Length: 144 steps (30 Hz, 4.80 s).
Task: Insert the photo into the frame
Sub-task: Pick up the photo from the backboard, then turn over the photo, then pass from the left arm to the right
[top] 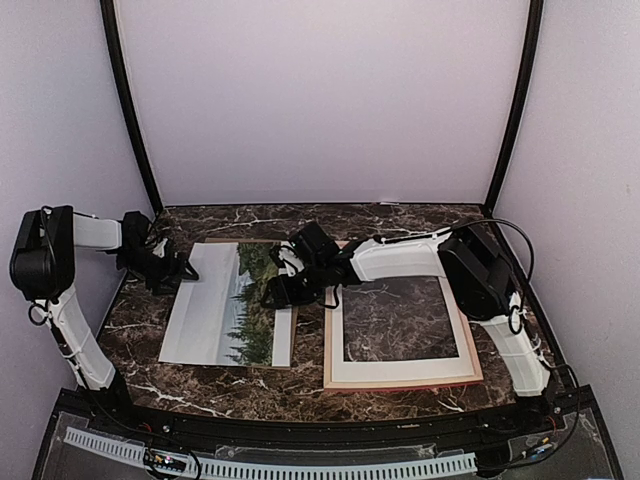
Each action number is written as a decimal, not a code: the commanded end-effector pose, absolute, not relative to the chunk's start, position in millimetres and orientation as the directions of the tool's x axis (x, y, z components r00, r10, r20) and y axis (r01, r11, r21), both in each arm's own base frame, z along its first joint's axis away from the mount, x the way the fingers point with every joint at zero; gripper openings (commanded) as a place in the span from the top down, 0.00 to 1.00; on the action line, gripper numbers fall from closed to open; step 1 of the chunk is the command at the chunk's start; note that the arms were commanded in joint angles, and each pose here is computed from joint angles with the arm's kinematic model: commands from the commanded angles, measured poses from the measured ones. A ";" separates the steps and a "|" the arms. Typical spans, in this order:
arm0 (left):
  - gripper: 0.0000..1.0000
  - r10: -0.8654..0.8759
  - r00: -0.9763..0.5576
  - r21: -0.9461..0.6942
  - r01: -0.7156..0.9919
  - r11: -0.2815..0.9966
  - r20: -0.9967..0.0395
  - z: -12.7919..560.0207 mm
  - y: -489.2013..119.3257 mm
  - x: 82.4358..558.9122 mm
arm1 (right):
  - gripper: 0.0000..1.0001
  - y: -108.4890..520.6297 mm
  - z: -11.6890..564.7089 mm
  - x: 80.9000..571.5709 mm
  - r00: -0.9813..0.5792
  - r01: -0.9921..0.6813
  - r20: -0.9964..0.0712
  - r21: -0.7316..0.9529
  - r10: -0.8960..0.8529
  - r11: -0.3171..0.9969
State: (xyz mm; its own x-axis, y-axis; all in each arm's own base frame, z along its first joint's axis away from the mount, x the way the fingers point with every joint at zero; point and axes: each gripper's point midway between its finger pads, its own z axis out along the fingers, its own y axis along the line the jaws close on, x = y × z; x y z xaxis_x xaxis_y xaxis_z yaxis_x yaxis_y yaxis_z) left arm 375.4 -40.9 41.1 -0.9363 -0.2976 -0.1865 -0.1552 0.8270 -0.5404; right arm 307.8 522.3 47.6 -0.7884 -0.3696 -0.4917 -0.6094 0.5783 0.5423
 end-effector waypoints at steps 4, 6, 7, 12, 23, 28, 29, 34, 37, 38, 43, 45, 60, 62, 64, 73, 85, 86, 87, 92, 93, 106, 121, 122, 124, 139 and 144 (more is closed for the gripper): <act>0.29 -0.286 -0.948 -0.588 -0.153 0.794 -0.139 41.0 -47.4 367.4 | 0.33 526.9 24.4 294.7 -0.802 -0.596 -0.440 0.554 -0.404 0.581; 0.37 -0.288 -0.948 -0.603 -0.151 0.783 -0.137 43.6 -49.3 366.9 | 0.33 526.6 23.1 294.3 -0.803 -0.596 -0.438 0.553 -0.405 0.583; 0.39 -0.288 -0.948 -0.615 -0.146 0.775 -0.138 46.0 -50.9 367.1 | 0.33 525.9 22.8 294.9 -0.803 -0.595 -0.437 0.552 -0.405 0.584; 0.52 -0.294 -0.939 -0.666 -0.106 0.739 -0.177 65.5 -56.4 367.9 | 0.33 524.2 22.3 294.7 -0.804 -0.593 -0.434 0.547 -0.406 0.591; 0.71 -0.290 -0.933 -0.719 -0.052 0.693 -0.212 84.8 -66.9 362.1 | 0.33 520.6 23.5 295.1 -0.800 -0.598 -0.437 0.531 -0.410 0.601; 0.87 -0.292 -0.926 -0.711 -0.037 0.703 -0.241 94.5 -66.3 360.5 | 0.32 521.8 34.8 296.1 -0.790 -0.611 -0.454 0.530 -0.412 0.588; 0.92 -0.293 -0.925 -0.711 -0.035 0.702 -0.244 96.2 -66.7 360.2 | 0.32 522.1 38.5 296.6 -0.786 -0.616 -0.461 0.528 -0.413 0.584; 1.00 -0.301 -0.904 -0.704 0.001 0.710 -0.304 124.9 -65.9 359.7 | 0.28 519.9 68.9 301.8 -0.764 -0.641 -0.502 0.522 -0.405 0.562; 1.00 -0.310 -0.891 -0.666 -0.011 0.746 -0.332 145.3 -59.8 356.6 | 0.26 512.3 100.3 309.7 -0.749 -0.654 -0.546 0.517 -0.376 0.552; 1.00 -0.307 -0.874 -0.648 0.012 0.762 -0.377 163.0 -57.5 359.7 | 0.26 508.7 109.7 312.7 -0.744 -0.657 -0.559 0.514 -0.366 0.552; 1.00 -0.287 -0.827 -0.558 0.039 0.829 -0.484 222.6 -48.1 352.7 | 0.24 484.1 141.4 327.4 -0.723 -0.663 -0.605 0.472 -0.334 0.581; 1.00 -0.286 -0.799 -0.550 0.066 0.832 -0.529 251.9 -49.6 349.2 | 0.24 470.2 146.5 333.3 -0.720 -0.656 -0.612 0.448 -0.327 0.607; 1.00 -0.030 -0.779 -0.356 0.252 0.900 -0.626 319.0 -163.8 351.0 | 0.24 370.0 140.8 348.8 -0.757 -0.539 -0.598 0.343 -0.263 0.769; 1.00 0.003 -0.806 -0.414 0.307 0.857 -0.592 291.1 -207.8 350.6 | 0.24 360.1 140.6 346.4 -0.763 -0.525 -0.595 0.341 -0.254 0.780; 1.00 0.019 -0.829 -0.465 0.332 0.820 -0.559 263.5 -246.4 354.5 | 0.24 348.7 142.5 344.8 -0.770 -0.505 -0.595 0.348 -0.230 0.790; 1.00 0.027 -0.885 -0.688 0.380 0.619 -0.464 191.8 -399.5 346.4 | 0.22 299.1 154.2 336.5 -0.803 -0.399 -0.591 0.439 -0.076 0.805; 0.99 -0.006 -0.937 -0.799 0.294 0.525 -0.348 125.8 -480.8 327.0 | 0.20 274.8 143.2 329.6 -0.837 -0.278 -0.542 0.536 0.073 0.797; 0.99 -0.008 -0.940 -0.805 0.288 0.519 -0.342 124.8 -483.5 325.0 | 0.20 276.9 142.1 330.2 -0.840 -0.276 -0.537 0.548 0.079 0.789; 0.99 -0.002 -0.940 -0.810 0.293 0.507 -0.341 122.8 -488.2 321.5 | 0.20 279.4 140.5 330.8 -0.844 -0.272 -0.530 0.560 0.086 0.783; 0.94 -0.007 -0.944 -0.837 0.289 0.464 -0.329 119.8 -497.8 314.7 | 0.21 286.4 134.0 334.7 -0.854 -0.250 -0.507 0.602 0.121 0.759; 0.93 -0.006 -0.947 -0.840 0.283 0.463 -0.322 115.9 -497.2 312.5 | 0.21 287.2 132.3 335.5 -0.856 -0.244 -0.501 0.607 0.126 0.756; 0.78 0.008 -0.962 -0.871 0.251 0.422 -0.273 101.4 -504.3 299.7 | 0.26 288.6 105.7 344.7 -0.878 -0.177 -0.454 0.605 0.154 0.776; 0.63 0.036 -0.964 -0.875 0.256 0.410 -0.265 98.4 -505.6 292.6 | 0.64 272.7 82.1 348.5 -0.879 -0.125 -0.447 0.556 0.169 0.822; 0.62 0.037 -0.964 -0.875 0.256 0.410 -0.265 98.4 -505.4 292.7 | 0.66 271.6 81.1 349.3 -0.878 -0.123 -0.448 0.552 0.169 0.825; 0.60 0.041 -0.963 -0.876 0.259 0.407 -0.265 99.2 -505.9 291.7 | 0.70 269.0 79.2 350.5 -0.877 -0.119 -0.451 0.540 0.166 0.833; 0.44 0.127 -0.901 -0.795 0.428 0.431 -0.416 125.6 -491.6 284.8 | 1.00 223.3 76.9 353.7 -0.881 -0.193 -0.470 0.452 0.048 0.871; 0.42 0.178 -0.852 -0.715 0.512 0.476 -0.492 139.5 -474.1 287.3 | 1.00 190.5 75.3 339.5 -0.901 -0.277 -0.424 0.396 -0.093 0.875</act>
State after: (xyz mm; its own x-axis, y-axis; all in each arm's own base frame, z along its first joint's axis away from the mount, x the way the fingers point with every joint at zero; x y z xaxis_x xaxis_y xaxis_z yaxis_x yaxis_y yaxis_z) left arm 288.3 -490.4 99.7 -0.9202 0.1304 -0.3690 0.3849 0.4719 -0.7932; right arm 354.6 211.8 67.3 -0.8975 0.0486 -0.4384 -0.1668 0.8827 0.4394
